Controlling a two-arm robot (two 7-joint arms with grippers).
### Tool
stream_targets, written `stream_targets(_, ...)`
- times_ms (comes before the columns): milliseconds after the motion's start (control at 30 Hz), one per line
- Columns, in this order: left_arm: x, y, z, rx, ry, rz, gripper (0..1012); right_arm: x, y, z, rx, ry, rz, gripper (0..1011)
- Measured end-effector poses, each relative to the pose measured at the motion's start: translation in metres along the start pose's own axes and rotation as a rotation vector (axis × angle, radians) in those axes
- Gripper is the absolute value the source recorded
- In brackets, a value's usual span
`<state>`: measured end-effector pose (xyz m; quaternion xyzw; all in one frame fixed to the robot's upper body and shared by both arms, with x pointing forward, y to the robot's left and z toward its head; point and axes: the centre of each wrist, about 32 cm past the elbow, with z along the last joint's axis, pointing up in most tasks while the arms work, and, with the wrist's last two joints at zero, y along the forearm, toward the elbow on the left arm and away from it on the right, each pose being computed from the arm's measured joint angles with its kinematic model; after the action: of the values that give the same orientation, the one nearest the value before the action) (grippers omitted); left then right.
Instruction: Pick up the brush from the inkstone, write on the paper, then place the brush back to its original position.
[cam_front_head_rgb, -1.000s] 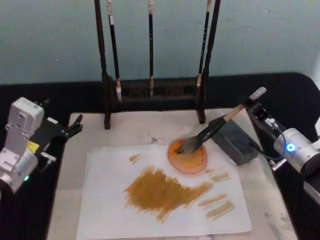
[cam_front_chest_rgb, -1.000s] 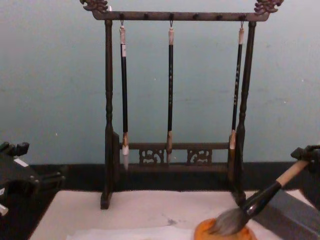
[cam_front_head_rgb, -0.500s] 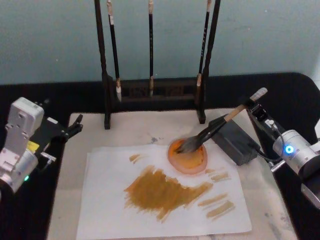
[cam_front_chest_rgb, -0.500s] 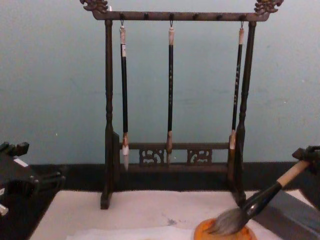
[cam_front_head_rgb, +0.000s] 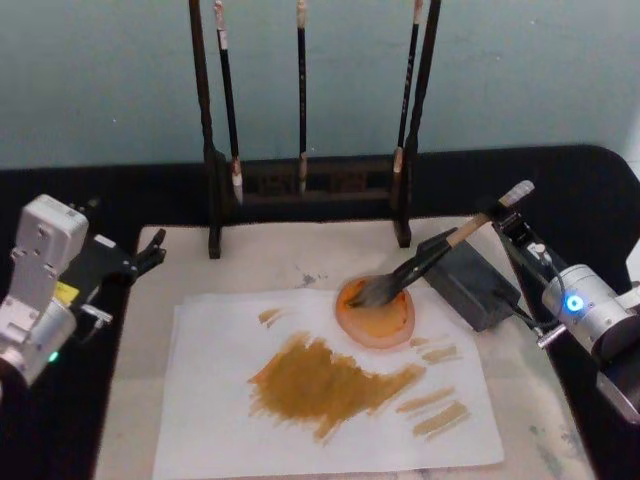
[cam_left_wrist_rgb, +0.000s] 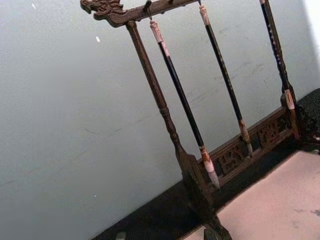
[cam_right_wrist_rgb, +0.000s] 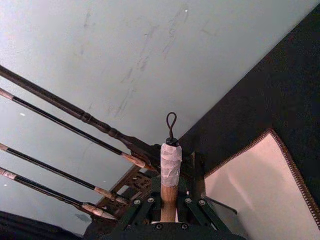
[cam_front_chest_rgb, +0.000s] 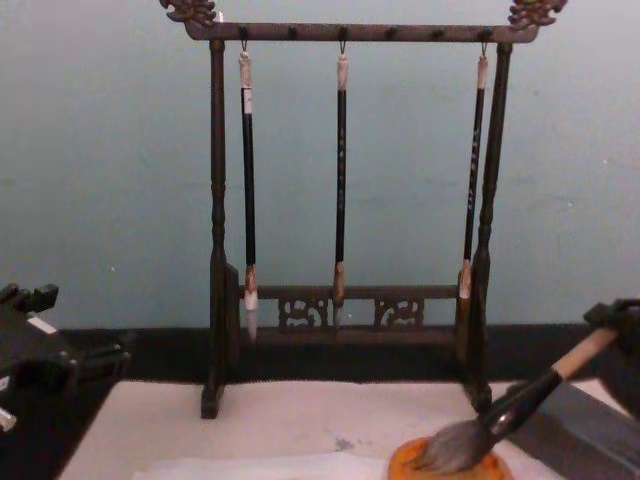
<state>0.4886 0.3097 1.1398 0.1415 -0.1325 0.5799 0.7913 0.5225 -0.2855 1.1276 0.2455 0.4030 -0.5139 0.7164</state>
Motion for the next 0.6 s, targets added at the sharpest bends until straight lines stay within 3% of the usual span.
stream_targets(600, 0.0000, 0.0000, 0.0000, 0.000, 0.000, 0.000, 1010, 0.0009, -0.0001, -0.0036, 0.012, -0.004, -0.023, 173)
